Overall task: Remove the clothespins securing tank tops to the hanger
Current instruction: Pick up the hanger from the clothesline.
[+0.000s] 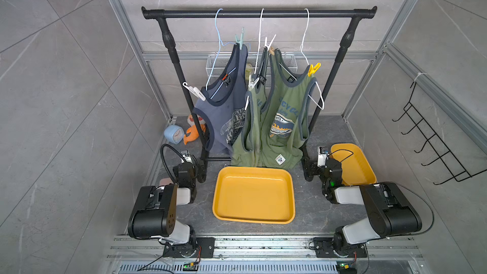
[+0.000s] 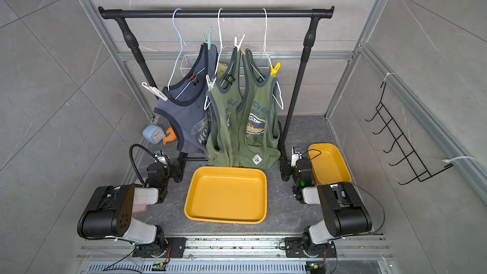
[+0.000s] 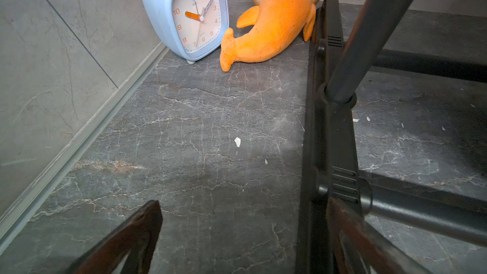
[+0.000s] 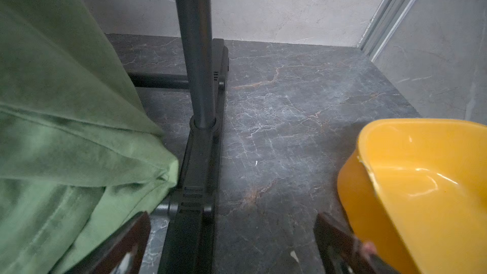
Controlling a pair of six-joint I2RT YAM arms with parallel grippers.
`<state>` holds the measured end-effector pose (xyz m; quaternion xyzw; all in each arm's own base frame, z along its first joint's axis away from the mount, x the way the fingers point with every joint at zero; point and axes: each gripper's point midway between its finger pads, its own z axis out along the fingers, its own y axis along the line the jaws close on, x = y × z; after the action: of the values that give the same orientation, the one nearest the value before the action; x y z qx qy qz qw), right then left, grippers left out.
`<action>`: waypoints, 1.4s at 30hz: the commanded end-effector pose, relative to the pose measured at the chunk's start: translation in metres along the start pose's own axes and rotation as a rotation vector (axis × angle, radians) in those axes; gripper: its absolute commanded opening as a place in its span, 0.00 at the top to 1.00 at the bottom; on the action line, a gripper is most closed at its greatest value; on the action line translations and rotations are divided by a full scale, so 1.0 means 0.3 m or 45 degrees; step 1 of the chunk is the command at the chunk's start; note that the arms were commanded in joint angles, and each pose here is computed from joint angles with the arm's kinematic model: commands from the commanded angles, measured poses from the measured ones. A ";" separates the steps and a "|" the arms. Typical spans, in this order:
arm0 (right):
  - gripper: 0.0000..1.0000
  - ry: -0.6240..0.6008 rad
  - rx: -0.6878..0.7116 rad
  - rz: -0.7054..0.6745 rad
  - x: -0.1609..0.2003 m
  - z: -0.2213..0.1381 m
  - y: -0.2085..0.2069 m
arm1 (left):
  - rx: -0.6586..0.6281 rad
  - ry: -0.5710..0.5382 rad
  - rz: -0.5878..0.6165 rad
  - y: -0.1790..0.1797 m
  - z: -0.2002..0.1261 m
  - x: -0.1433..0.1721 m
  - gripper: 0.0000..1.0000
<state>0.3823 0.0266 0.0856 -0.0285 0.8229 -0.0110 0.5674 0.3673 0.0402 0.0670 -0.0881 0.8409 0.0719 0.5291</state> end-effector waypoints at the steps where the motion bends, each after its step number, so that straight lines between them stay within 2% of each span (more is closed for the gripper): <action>1: 0.00 -0.035 0.013 0.014 -0.032 0.012 -0.002 | -0.002 -0.097 0.017 -0.006 0.007 -0.080 0.00; 42: 0.00 -0.033 0.002 0.014 -0.042 0.012 0.001 | -0.006 -0.100 0.016 -0.003 0.006 -0.081 0.00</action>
<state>0.3824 0.0265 0.0857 -0.0274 0.8229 -0.0102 0.5674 0.3673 0.0402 0.0671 -0.0881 0.8408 0.0719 0.5292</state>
